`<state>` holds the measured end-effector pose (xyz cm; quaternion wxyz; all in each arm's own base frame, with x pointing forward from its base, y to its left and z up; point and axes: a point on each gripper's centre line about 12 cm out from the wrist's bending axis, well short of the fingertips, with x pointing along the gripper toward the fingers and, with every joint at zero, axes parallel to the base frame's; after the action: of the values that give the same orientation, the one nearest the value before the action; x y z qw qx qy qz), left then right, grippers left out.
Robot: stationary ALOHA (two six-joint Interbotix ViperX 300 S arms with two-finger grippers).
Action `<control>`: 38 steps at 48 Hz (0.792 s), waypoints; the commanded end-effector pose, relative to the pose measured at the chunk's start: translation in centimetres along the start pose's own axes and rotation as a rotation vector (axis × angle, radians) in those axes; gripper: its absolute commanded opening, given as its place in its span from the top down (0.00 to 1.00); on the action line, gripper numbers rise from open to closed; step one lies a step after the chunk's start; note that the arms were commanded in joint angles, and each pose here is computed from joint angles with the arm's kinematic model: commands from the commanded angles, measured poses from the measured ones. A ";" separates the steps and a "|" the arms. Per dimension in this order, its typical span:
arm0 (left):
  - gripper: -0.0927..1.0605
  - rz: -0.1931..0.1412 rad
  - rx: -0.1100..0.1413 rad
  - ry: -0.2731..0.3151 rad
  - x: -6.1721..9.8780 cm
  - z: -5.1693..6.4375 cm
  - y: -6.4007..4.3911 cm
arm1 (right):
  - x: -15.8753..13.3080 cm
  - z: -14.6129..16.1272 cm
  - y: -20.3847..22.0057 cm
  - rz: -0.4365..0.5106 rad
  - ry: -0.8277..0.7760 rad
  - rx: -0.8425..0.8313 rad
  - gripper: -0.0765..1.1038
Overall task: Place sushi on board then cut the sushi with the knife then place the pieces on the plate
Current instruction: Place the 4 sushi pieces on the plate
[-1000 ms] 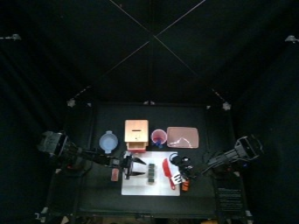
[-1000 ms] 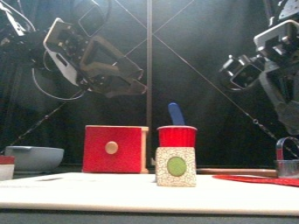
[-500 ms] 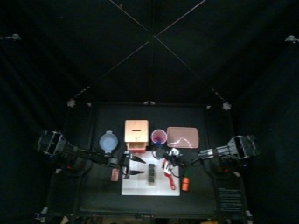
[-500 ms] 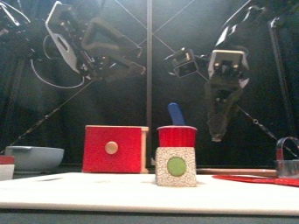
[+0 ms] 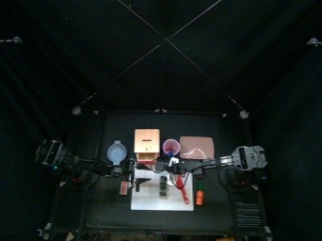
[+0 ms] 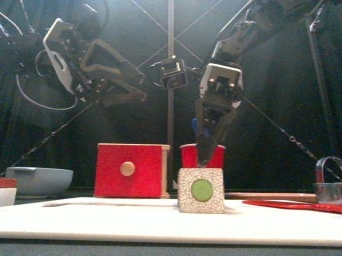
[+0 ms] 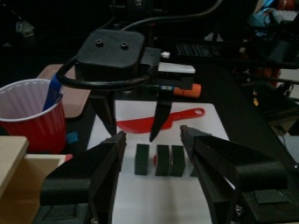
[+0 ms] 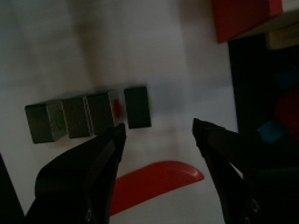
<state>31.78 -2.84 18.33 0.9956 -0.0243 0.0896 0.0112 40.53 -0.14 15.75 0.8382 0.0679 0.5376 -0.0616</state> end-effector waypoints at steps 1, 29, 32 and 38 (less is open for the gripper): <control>0.16 0.007 -0.005 -0.021 -0.2 0.5 0.1 | -0.7 1.8 0.2 0.012 -0.043 -0.010 0.15; 0.16 0.015 -0.022 -0.017 -0.6 0.3 0.2 | 1.9 2.1 0.1 0.012 -0.002 -0.005 0.16; 0.16 0.016 -0.024 -0.015 -0.6 0.3 0.1 | 2.1 1.9 0.1 0.012 0.005 -0.004 0.16; 0.16 0.021 -0.028 -0.011 -0.7 0.1 0.2 | 2.4 1.6 0.2 0.015 0.018 0.000 0.17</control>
<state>30.86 -2.61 17.77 0.9942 -0.0345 0.0996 0.0219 42.68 -0.17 13.07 0.8248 0.0683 0.5586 -0.0549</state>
